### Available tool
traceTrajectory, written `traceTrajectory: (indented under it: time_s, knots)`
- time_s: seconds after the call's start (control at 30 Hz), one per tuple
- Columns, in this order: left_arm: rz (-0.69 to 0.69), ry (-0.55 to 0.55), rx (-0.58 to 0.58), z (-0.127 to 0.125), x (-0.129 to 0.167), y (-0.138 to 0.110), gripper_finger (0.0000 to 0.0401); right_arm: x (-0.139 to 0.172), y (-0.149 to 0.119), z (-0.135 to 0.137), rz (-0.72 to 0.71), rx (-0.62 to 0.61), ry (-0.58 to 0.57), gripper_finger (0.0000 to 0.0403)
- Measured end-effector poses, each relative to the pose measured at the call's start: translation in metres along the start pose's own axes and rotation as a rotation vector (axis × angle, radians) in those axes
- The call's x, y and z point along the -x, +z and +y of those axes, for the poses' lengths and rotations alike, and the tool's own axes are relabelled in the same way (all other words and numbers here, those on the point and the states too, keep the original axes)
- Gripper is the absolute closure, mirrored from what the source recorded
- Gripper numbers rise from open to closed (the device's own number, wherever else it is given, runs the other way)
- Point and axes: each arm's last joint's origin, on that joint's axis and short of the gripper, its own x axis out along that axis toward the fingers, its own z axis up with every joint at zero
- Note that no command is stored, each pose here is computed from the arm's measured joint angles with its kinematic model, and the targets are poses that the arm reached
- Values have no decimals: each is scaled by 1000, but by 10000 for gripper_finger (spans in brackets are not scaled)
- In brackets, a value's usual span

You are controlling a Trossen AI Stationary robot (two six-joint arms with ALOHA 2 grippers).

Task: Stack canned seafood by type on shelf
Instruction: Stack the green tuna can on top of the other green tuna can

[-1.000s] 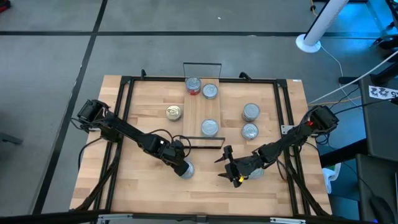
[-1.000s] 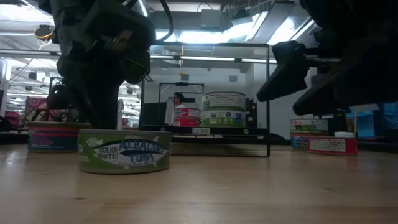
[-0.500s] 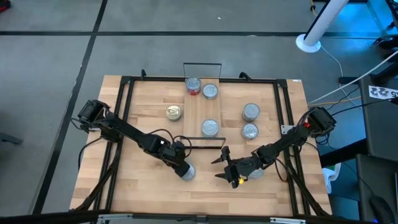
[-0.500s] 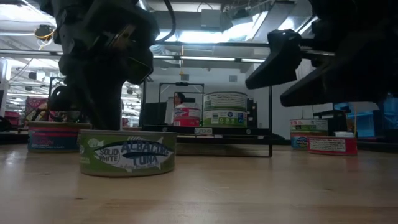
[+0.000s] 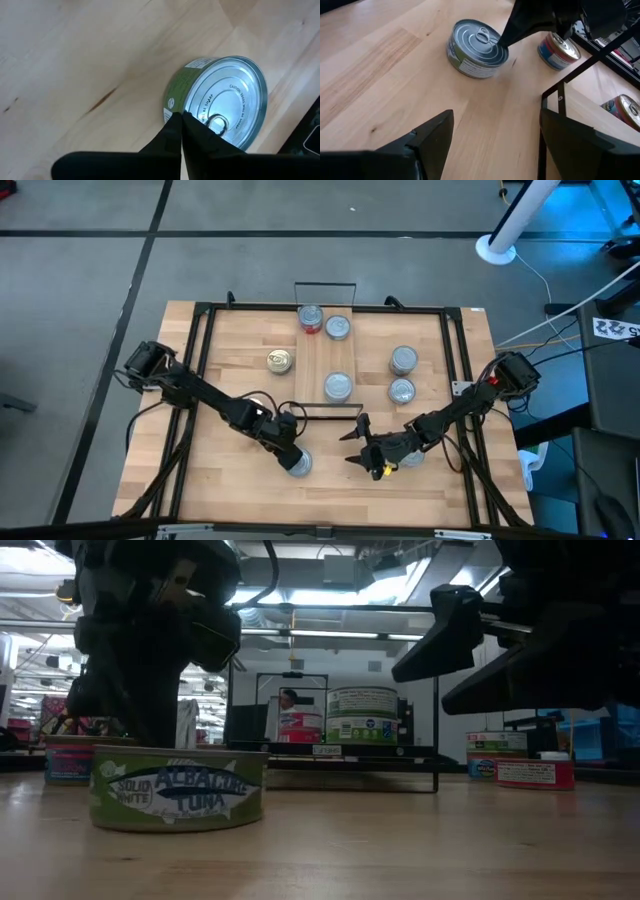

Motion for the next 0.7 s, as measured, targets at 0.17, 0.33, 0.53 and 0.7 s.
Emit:
traceTrajectory:
  time_s: [0.17,0.33,0.53,0.7]
  knots:
    - [-13,-33,-18,-3,10,1,401,0,0,0,1,1,0,107]
    - [-30,-65,-23,-5,21,2,401,0,0,0,1,2,0,107]
    - [-47,-113,-16,-9,36,3,401,0,2,-1,-14,20,-4,107]
    - [-72,-183,21,-12,49,9,401,0,8,-3,-78,111,-30,107]
